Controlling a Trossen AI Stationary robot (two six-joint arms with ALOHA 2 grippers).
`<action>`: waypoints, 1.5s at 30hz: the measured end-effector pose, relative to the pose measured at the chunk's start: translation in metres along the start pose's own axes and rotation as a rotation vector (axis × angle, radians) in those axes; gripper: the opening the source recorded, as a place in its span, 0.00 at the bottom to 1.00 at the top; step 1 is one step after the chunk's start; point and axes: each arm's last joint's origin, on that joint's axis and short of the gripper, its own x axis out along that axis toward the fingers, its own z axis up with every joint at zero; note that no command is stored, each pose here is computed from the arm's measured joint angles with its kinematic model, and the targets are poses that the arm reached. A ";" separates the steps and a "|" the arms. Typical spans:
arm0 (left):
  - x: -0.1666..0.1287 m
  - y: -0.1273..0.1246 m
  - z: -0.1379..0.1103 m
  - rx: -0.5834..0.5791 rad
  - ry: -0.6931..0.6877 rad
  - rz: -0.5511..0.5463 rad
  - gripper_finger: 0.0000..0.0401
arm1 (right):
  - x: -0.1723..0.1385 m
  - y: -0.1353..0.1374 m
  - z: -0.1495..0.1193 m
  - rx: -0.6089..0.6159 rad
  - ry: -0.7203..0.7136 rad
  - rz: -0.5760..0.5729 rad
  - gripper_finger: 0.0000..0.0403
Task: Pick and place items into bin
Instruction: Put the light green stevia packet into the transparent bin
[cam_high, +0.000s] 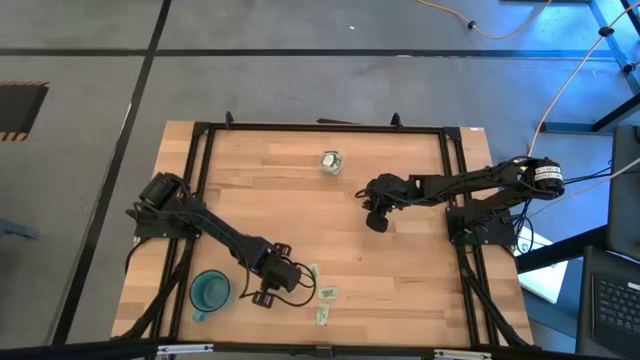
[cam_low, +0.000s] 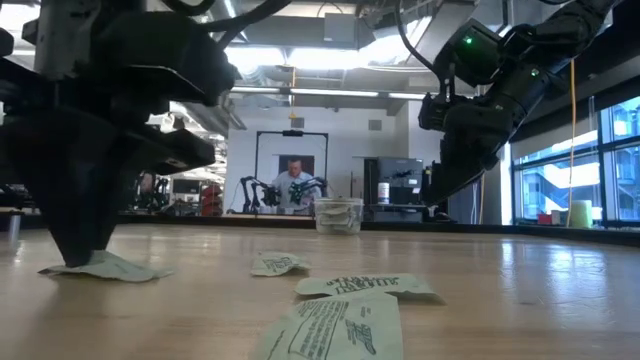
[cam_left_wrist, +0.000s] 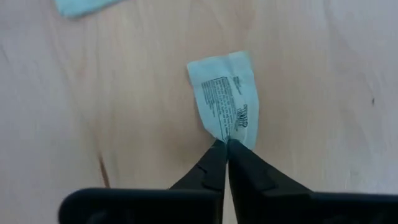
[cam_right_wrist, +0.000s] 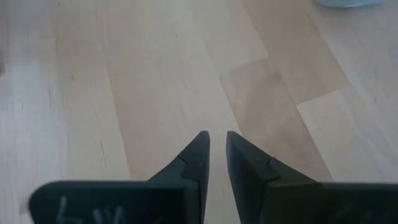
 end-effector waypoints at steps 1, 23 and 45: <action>-0.002 0.001 -0.001 -0.010 0.004 0.001 0.01 | 0.000 0.000 0.000 -0.001 0.000 0.000 0.15; -0.117 0.233 -0.007 -0.329 -0.443 0.436 0.01 | 0.000 0.000 0.000 -0.008 0.001 0.000 0.15; -0.084 0.342 0.034 -0.297 -0.220 0.429 0.02 | 0.000 -0.014 -0.001 -0.052 0.036 -0.040 0.15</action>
